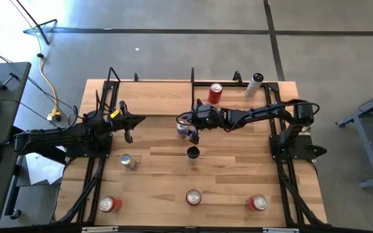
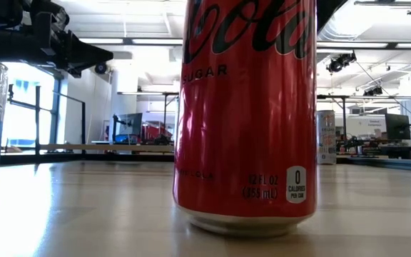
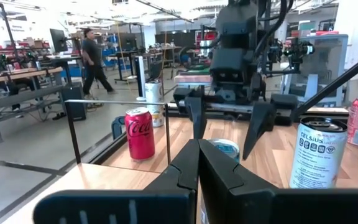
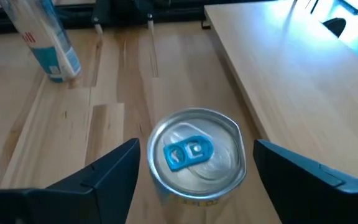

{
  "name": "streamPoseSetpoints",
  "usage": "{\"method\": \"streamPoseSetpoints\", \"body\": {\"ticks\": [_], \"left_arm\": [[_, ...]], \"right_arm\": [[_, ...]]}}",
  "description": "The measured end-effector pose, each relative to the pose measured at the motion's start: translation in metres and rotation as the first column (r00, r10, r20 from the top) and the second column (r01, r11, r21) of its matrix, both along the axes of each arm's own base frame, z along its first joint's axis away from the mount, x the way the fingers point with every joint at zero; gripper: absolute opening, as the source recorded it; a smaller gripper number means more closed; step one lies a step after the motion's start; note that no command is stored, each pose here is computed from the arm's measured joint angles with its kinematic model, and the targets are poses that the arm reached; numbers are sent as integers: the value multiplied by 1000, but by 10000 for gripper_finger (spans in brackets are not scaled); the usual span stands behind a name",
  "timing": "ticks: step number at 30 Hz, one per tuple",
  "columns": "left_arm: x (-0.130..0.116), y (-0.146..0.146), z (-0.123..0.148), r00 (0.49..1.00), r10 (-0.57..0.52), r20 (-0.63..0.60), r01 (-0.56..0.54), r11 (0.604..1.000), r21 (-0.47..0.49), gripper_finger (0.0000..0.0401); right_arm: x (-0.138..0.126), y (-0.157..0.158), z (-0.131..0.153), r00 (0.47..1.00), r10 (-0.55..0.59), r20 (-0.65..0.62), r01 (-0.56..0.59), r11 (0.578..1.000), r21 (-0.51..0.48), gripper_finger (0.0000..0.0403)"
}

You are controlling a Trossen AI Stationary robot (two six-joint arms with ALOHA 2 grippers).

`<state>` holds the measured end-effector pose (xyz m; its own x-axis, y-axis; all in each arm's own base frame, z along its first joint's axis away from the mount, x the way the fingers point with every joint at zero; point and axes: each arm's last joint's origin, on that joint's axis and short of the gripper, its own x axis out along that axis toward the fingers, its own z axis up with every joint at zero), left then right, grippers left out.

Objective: Place canned beverage on shelf
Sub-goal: Put the right blue soda can on the shelf

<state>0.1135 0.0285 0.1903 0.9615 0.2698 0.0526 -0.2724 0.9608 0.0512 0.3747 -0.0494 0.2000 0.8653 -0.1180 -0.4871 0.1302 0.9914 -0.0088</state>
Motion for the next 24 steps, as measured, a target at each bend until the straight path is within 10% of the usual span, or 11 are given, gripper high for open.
{"method": "streamPoseSetpoints", "body": {"ticks": [24], "left_arm": [[0,0,0,1000,0,-2,0,1000,2,0]], "right_arm": [[17,-2,26,996,84,1,-84,996,24,205]]}}
